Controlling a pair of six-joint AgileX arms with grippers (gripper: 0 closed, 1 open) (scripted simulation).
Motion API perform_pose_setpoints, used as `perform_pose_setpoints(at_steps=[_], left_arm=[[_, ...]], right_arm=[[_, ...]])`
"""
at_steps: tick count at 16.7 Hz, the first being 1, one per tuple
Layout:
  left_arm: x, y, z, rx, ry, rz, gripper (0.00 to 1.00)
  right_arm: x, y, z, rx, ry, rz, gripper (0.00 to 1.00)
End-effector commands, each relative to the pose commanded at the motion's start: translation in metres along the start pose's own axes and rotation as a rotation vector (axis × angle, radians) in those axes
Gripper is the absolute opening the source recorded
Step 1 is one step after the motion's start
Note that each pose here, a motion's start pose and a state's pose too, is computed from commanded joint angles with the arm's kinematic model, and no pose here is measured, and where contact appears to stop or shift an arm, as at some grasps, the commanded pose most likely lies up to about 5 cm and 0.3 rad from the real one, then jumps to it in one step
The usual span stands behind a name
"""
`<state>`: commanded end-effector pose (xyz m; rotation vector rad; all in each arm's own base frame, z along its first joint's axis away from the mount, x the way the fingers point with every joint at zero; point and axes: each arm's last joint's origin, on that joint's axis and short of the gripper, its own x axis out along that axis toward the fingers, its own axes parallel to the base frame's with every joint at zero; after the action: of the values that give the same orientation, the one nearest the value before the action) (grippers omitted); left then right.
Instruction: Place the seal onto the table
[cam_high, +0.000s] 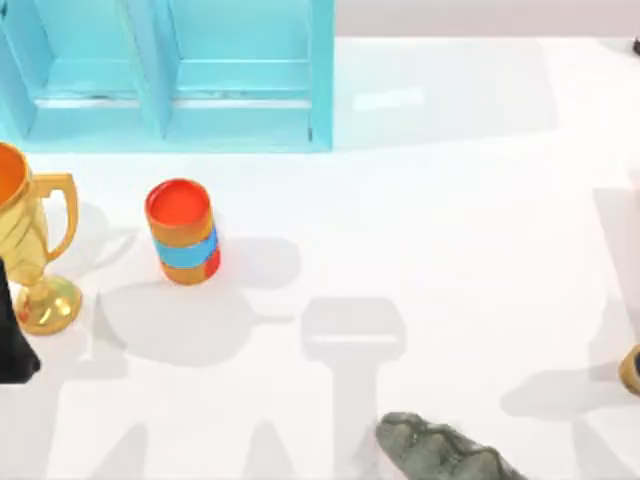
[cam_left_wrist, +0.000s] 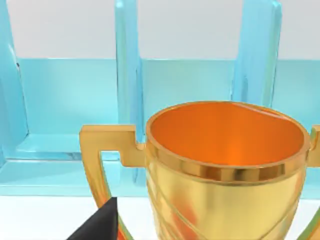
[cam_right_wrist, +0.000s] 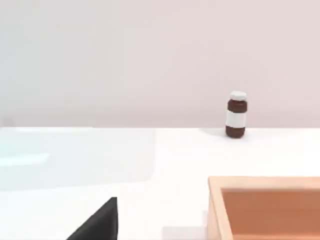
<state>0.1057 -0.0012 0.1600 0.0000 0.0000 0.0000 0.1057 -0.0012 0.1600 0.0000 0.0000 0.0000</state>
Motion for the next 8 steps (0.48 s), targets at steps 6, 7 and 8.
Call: perform_pose_setpoints(at_steps=[6,7,8], left_arm=[[0.0,0.0,0.0,0.0,0.0,0.0,1.0],[0.0,0.0,0.0,0.0,0.0,0.0,1.0],[0.0,0.0,0.0,0.0,0.0,0.0,1.0]], right_arm=[[0.001,-0.005,0.018,-0.039,0.1,-0.051,1.0],[0.002,-0.007,0.027,-0.055,0.149,-0.07,1.0],[0.004,-0.01,0.037,-0.072,0.206,-0.09,1.0]])
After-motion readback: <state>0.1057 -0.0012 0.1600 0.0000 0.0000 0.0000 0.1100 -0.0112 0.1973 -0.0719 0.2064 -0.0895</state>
